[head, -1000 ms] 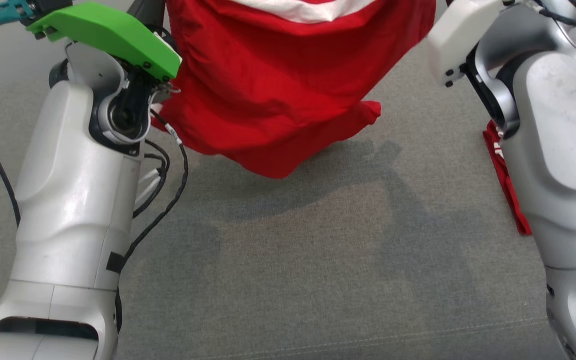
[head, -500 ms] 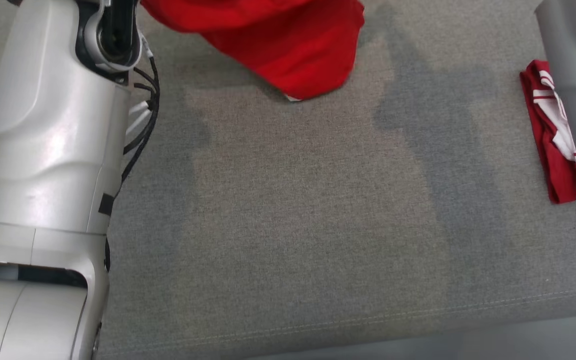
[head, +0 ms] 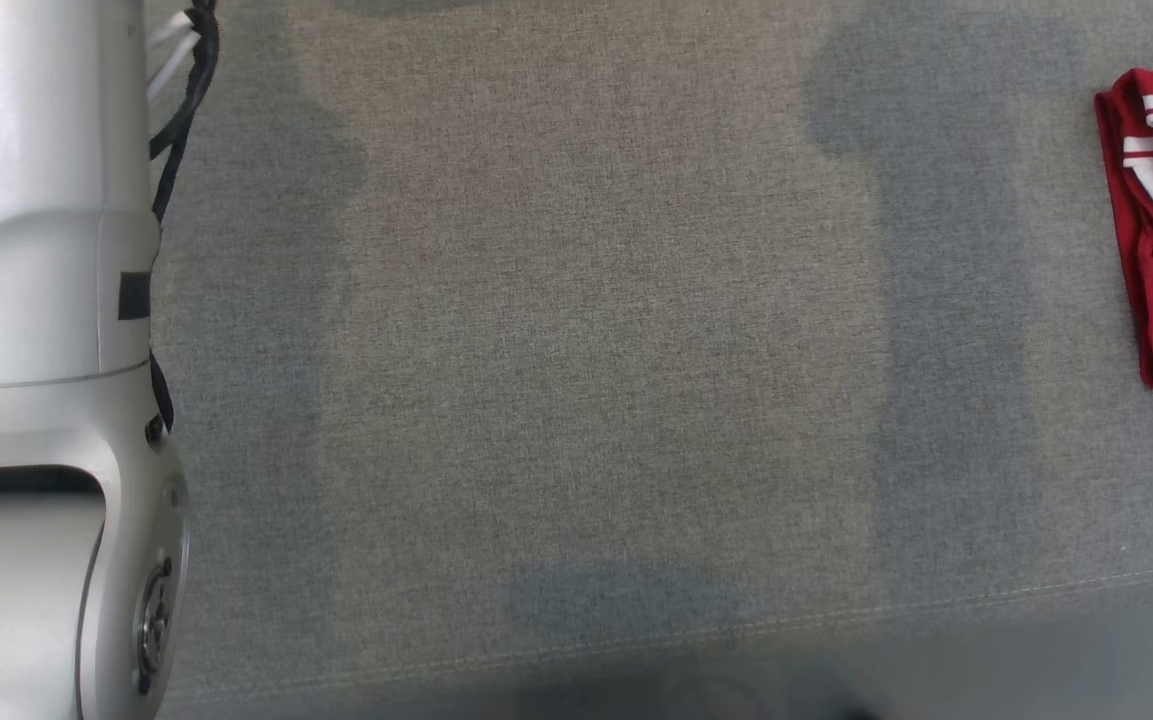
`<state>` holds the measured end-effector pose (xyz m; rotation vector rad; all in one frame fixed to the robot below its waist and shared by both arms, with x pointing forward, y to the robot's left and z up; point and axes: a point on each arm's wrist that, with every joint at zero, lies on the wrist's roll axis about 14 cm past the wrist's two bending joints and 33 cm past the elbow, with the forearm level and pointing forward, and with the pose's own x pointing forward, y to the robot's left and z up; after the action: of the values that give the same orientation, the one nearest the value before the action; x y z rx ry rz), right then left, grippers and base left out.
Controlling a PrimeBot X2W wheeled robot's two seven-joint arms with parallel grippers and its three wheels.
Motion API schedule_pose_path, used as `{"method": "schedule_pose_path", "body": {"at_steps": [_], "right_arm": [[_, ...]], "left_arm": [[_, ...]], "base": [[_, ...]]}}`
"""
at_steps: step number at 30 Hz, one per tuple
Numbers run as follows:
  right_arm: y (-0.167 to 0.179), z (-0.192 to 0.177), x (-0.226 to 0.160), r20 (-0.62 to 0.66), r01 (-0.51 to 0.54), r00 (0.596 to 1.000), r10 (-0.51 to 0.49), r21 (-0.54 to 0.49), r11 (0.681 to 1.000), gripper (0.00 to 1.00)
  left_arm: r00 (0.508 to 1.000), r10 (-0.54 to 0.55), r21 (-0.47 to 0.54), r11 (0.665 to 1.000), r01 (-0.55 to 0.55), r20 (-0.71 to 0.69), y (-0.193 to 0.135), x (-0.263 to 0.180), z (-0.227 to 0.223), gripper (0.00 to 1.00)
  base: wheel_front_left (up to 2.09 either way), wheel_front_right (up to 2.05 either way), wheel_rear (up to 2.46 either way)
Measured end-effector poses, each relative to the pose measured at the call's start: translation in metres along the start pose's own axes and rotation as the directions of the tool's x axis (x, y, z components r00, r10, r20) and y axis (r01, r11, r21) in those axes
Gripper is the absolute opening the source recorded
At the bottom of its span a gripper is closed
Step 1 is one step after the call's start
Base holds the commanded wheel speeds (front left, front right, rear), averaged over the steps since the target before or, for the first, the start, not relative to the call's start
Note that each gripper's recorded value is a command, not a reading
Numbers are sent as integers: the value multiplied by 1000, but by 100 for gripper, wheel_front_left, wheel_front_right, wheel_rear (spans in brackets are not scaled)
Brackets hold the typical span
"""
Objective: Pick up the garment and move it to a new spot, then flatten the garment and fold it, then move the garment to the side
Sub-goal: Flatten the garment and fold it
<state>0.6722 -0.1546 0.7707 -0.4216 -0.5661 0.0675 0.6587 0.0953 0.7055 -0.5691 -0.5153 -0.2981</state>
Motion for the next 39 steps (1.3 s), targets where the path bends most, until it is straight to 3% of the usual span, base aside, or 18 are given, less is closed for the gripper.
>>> {"method": "schedule_pose_path", "body": {"at_steps": [5,11,15,22,27,29,31,34,39], "right_arm": [[19,-22,-1,-25,-36,999,35,-46,998,0],[76,-90,-26,-143,-181,975,169,-70,981,0],[98,-123,-52,-199,-212,958,207,-4,977,0],[109,-139,-96,-269,-270,925,270,38,962,0],[95,-112,-111,-274,-255,926,260,56,965,0],[97,-115,-124,-308,-262,912,271,70,963,0],[90,-114,-156,-387,-271,879,277,71,960,0],[82,-111,-177,-444,-276,853,274,62,959,0],[87,-110,-249,-595,-309,735,326,134,942,0]], "left_arm": [[1000,14,9,1000,-14,-10,17,-8,-16,0],[986,75,4,997,-75,-146,53,-42,-81,0],[972,115,-23,992,-122,-203,68,-70,-107,0],[949,48,-1,999,-51,-312,44,-122,-126,0],[903,9,68,997,23,-429,37,-164,-131,0],[888,21,70,997,12,-460,39,-178,-134,0],[830,47,61,998,-16,-555,39,-214,-140,0],[812,55,60,998,-25,-580,37,-225,-135,0],[749,83,92,995,-30,-657,35,-265,-127,0]], "base": [[0,0,0],[0,0,0],[0,0,0],[0,0,0],[0,0,0],[0,0,0],[0,0,0],[0,0,0],[0,0,0]]}}
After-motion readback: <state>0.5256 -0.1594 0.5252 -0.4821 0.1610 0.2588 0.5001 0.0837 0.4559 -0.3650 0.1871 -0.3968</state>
